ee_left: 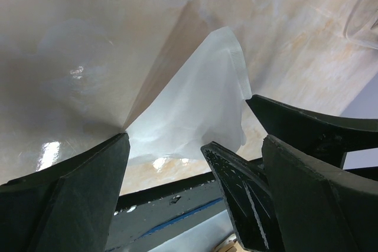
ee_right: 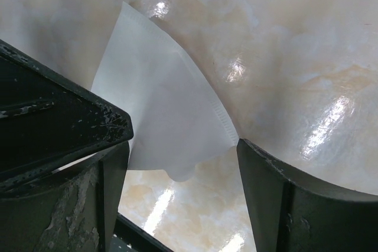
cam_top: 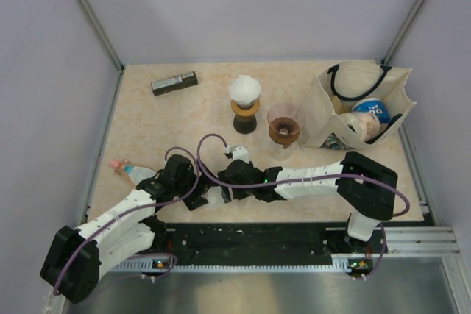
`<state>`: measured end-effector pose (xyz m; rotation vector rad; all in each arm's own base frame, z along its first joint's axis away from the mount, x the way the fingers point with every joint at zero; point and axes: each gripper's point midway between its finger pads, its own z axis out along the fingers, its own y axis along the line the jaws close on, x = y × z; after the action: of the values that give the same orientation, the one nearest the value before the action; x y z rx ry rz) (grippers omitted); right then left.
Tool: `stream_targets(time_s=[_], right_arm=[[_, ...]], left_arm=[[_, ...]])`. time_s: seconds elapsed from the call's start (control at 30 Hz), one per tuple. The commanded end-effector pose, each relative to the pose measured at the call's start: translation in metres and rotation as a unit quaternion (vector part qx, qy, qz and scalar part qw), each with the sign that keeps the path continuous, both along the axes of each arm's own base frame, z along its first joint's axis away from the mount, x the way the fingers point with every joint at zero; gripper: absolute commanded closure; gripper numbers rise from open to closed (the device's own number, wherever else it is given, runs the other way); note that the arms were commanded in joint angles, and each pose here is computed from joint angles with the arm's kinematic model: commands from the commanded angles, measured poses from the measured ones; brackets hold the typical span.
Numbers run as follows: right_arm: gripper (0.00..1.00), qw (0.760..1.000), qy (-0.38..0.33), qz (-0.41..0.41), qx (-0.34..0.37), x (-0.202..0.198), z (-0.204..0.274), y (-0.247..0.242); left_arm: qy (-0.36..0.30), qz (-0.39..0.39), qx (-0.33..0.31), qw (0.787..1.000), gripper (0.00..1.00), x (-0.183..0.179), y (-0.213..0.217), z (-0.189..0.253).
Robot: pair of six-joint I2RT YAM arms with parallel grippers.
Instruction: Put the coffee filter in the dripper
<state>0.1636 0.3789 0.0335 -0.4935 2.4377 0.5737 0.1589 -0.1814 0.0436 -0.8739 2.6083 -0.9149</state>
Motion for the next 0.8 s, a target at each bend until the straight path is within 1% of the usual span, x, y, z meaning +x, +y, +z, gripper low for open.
stream_targets(time_s=[0.0,0.2,0.37,0.43,0.53,0.67,0.77], right_arm=[[0.28,0.996,-0.025,-0.023,0.078,0.014,0.043,0.025],[0.37,0.997,-0.013,-0.027,0.068,0.013,0.032,0.025],[0.53,0.997,-0.012,-0.030,0.065,0.013,0.029,0.025],[0.53,0.998,-0.011,-0.029,0.063,0.014,0.028,0.025],[0.49,0.999,-0.006,-0.029,0.037,0.014,0.020,0.022],[0.48,0.997,-0.006,-0.070,0.022,0.017,0.021,0.003],[0.45,0.995,0.005,-0.100,0.018,0.014,0.025,-0.009]], left_arm=[[-0.004,-0.014,0.011,1.000,0.01,-0.002,0.001,0.001],[-0.007,-0.013,0.010,1.000,0.01,-0.001,0.001,0.003],[-0.004,-0.015,0.010,1.000,0.01,-0.002,0.001,0.002],[-0.003,-0.017,0.009,1.000,0.01,-0.002,0.000,0.002],[-0.005,-0.016,0.008,1.000,0.01,-0.002,0.000,0.002],[-0.002,-0.013,-0.004,1.000,0.01,-0.003,-0.003,0.005],[-0.002,-0.008,-0.022,1.000,0.01,-0.005,-0.008,0.010]])
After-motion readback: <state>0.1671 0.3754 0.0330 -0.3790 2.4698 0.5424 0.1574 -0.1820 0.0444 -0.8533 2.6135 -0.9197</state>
